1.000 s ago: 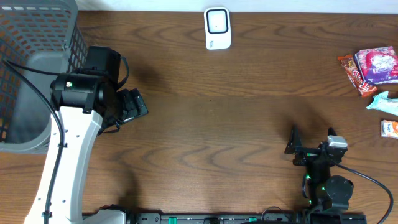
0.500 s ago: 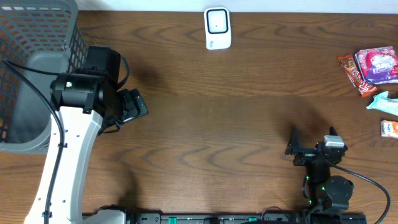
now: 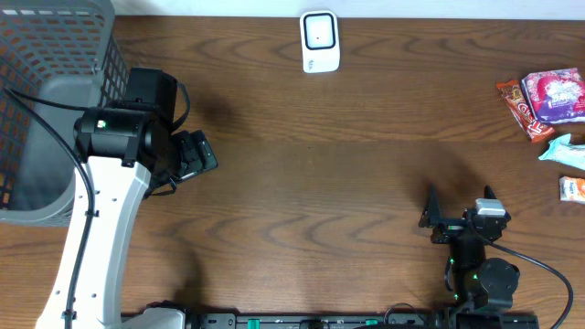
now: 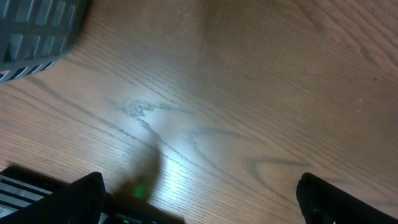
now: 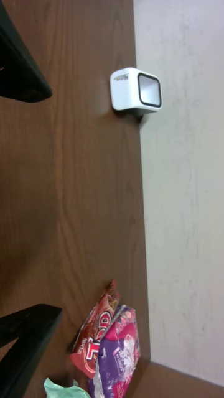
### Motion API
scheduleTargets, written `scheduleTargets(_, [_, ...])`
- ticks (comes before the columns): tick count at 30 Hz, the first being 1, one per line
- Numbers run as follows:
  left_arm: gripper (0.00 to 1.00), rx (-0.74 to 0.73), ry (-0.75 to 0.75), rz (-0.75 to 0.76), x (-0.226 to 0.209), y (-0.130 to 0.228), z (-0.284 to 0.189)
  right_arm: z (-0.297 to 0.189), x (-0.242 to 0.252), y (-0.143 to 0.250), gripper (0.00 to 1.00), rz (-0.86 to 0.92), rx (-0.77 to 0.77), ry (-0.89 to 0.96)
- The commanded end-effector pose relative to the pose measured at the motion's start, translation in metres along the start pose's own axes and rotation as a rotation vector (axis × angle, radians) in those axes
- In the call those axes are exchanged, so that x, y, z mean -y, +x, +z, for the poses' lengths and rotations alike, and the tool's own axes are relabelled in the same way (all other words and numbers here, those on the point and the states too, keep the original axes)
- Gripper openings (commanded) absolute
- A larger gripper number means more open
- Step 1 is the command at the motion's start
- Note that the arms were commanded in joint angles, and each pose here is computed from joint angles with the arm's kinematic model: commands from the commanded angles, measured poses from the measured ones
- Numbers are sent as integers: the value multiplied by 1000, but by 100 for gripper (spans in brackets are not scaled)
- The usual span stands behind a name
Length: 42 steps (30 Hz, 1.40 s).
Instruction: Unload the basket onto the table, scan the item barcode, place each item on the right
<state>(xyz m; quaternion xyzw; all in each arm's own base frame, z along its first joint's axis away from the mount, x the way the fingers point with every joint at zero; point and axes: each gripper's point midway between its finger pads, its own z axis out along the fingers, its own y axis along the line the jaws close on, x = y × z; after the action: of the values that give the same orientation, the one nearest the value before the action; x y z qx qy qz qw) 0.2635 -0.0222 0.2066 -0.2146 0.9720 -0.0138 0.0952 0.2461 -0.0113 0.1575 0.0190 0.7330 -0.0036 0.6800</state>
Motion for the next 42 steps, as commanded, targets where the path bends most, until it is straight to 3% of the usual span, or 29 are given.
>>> scheduleTargets(1, [98, 0, -7, 0, -1, -1, 0, 0, -2, 1, 99, -12, 2, -7])
scheduleTargets(33, [98, -1, -8, 0, -1, -1, 0, 0, -2, 1, 99, -12, 2, -7])
scheduleTargets(42, [98, 84, 24, -3, 1, -10, -7, 0, -2, 1, 100, -12, 2, -7])
